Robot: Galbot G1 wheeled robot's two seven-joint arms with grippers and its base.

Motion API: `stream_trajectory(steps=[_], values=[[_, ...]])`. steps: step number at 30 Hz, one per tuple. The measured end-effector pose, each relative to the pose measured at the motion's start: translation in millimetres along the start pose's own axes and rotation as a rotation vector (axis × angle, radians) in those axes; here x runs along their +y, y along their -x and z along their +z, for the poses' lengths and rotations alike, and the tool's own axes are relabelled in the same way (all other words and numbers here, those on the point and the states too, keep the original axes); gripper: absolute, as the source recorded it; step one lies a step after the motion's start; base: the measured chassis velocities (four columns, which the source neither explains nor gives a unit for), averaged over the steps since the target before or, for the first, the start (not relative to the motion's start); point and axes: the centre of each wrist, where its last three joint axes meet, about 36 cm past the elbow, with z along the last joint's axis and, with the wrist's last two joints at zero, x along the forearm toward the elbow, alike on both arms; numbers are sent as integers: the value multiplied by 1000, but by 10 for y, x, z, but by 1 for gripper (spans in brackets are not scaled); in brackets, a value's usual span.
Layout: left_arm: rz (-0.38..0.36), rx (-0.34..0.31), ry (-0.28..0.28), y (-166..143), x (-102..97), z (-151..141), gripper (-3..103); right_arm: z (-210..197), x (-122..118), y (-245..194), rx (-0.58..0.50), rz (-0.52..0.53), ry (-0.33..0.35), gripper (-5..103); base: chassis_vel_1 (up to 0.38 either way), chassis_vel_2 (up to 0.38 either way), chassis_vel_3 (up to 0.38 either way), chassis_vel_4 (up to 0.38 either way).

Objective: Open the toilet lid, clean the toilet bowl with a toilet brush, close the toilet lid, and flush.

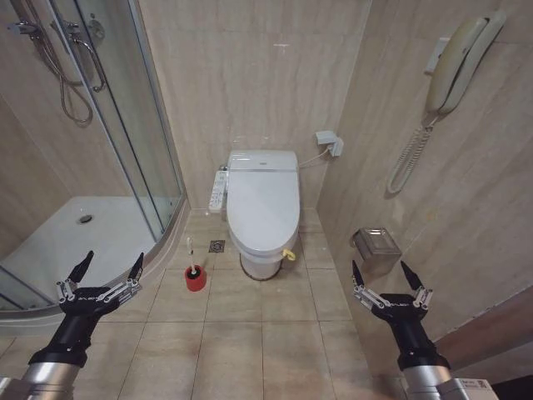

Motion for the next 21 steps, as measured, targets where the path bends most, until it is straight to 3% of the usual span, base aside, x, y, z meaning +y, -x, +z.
stream_trajectory(steps=[8,16,21], values=[[0,0,0,0,0,0,100,0,-3,4,-1,-1,0,100,0,0,0,0],[0,0,0,0,0,0,100,198,-494,516,95,64,12,100,0,0,0,0],[0,0,0,0,0,0,100,207,-530,550,104,71,14,100,0,0,0,0]])
